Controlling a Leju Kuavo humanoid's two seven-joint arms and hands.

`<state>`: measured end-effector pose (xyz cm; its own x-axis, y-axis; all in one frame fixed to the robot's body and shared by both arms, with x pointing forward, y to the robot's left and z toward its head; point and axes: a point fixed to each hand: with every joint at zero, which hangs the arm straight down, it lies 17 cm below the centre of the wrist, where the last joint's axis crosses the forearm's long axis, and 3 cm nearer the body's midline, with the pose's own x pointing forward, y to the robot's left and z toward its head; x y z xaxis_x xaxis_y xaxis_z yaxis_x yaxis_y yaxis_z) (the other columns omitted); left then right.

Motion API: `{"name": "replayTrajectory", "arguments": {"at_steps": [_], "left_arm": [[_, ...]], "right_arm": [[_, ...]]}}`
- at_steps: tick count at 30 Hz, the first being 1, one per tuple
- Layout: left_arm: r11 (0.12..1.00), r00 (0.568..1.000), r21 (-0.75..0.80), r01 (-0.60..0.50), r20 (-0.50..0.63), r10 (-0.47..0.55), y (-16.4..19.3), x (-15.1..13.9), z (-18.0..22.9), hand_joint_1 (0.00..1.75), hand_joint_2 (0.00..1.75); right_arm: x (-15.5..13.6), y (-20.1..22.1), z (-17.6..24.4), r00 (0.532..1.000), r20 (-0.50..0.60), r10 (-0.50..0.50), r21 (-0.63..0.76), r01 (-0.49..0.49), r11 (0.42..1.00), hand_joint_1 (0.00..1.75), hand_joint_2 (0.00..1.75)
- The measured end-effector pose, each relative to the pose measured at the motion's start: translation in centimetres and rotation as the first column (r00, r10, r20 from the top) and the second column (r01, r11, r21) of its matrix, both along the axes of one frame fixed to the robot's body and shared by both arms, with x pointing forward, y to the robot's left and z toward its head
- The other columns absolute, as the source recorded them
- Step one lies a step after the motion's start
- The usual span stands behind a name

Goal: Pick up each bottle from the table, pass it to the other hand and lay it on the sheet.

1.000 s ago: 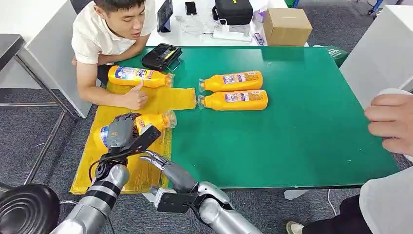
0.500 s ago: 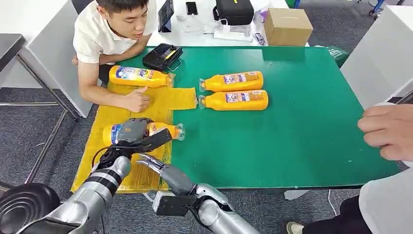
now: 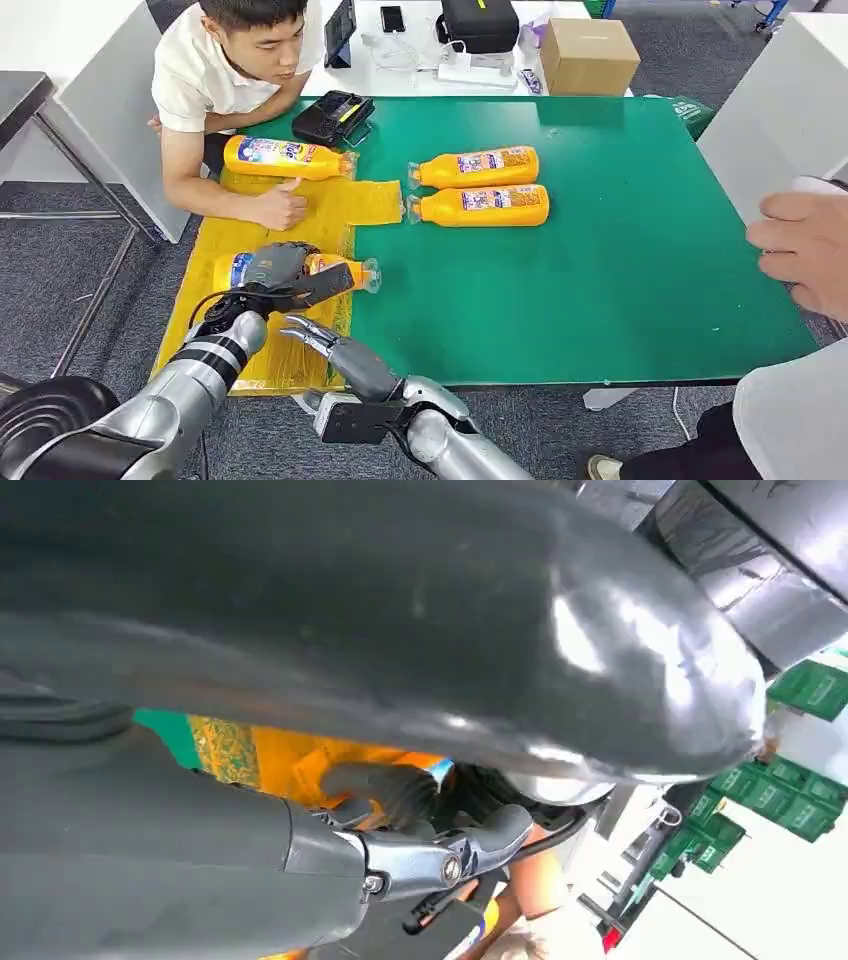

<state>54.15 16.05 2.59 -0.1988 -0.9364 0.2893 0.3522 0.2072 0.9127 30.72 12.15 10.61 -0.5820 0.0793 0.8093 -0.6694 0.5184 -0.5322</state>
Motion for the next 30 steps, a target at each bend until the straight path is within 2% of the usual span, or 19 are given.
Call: {"name": "replayTrajectory", "arguments": {"at_steps": [5, 6, 8, 12, 16, 19, 23, 25, 28, 30], "left_arm": [[1.000, 1.000, -0.030, 0.003, -0.016, -0.004, -0.2, -0.2, -0.2, 0.00, 1.75], [0.984, 0.999, -0.176, 0.004, -0.038, -0.011, -1.1, -0.4, 0.3, 0.00, 1.75], [0.962, 0.998, -0.272, 0.001, -0.061, -0.018, -1.5, -0.6, 0.5, 0.00, 1.75], [0.881, 0.994, -0.473, 0.002, -0.097, -0.054, -2.9, -1.5, 1.4, 0.00, 1.75], [0.760, 0.987, -0.649, 0.023, -0.105, -0.119, -4.7, -3.0, 2.7, 0.00, 1.75], [0.696, 0.988, -0.718, 0.022, -0.090, -0.125, -5.2, -3.9, 3.5, 0.00, 1.75], [0.666, 0.990, -0.745, 0.029, -0.071, -0.124, -5.2, -4.5, 4.1, 0.00, 1.75], [0.600, 0.992, -0.800, 0.029, -0.052, -0.117, -5.1, -4.9, 5.1, 0.00, 1.75], [0.388, 0.996, -0.921, 0.003, -0.030, -0.080, -4.1, -5.9, 8.1, 0.00, 1.75], [0.318, 0.998, -0.948, 0.003, -0.016, -0.059, -3.2, -6.6, 9.4, 0.00, 1.75]], "right_arm": [[0.0, 0.0, 0.1, 1.000, 0.004, 0.002, 0.004, -0.002, 1.000, 0.00, 0.00], [-0.1, 0.0, 0.1, 1.000, 0.007, 0.001, 0.007, -0.001, 1.000, 0.00, 0.00], [-0.2, 0.0, 0.1, 1.000, 0.008, 0.000, 0.011, 0.000, 1.000, 0.00, 0.00], [-0.4, -0.1, 0.0, 1.000, 0.012, -0.001, 0.016, 0.001, 1.000, 0.00, 0.00], [-0.5, -0.1, -0.2, 1.000, 0.010, -0.004, 0.021, 0.003, 1.000, 0.00, 0.00], [-0.5, -0.3, -0.3, 1.000, 0.007, -0.012, 0.023, 0.012, 1.000, 0.00, 0.00], [-0.5, -0.5, -0.5, 1.000, 0.004, -0.016, 0.022, 0.016, 1.000, 0.00, 0.00], [-0.4, -0.7, -0.7, 1.000, 0.003, -0.023, 0.021, 0.023, 1.000, 0.00, 0.00], [-0.7, -1.3, -1.4, 0.999, -0.002, -0.040, 0.020, 0.040, 0.999, 0.00, 0.00], [-0.9, -1.7, -1.8, 0.999, -0.004, -0.046, 0.017, 0.046, 0.999, 0.00, 0.00]]}}
